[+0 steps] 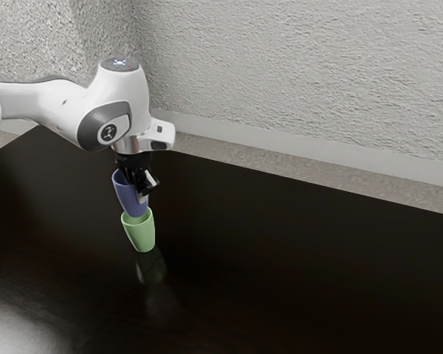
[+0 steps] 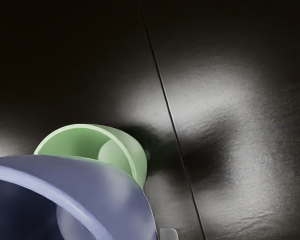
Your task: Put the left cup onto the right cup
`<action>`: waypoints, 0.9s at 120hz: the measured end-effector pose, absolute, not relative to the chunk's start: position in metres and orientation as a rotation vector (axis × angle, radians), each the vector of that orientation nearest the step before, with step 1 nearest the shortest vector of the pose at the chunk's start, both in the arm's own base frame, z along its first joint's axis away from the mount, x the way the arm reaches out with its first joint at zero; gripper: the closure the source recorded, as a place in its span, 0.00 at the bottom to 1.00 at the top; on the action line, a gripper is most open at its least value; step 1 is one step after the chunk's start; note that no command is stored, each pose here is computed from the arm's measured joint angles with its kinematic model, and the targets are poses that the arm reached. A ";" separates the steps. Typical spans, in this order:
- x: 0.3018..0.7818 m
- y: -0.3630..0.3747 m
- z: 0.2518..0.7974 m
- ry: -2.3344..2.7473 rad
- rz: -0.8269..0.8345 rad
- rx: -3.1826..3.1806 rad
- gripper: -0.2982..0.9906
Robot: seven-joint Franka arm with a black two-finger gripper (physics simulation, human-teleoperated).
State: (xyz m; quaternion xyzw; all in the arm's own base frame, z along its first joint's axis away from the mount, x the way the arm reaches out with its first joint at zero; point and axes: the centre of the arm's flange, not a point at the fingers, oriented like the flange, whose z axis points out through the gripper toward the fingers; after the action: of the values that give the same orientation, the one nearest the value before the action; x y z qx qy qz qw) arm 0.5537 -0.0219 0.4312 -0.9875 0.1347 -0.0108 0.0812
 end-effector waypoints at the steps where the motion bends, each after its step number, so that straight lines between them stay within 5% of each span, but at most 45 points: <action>1: 0.554 -0.022 0.431 0.402 -0.032 -2.952 0.82; 108: 0.568 0.005 0.411 0.332 0.006 -2.972 0.84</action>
State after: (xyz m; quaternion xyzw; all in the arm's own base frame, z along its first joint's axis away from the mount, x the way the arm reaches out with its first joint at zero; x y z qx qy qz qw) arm 0.5682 0.0045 0.4111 -0.9910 0.1107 0.0019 0.0753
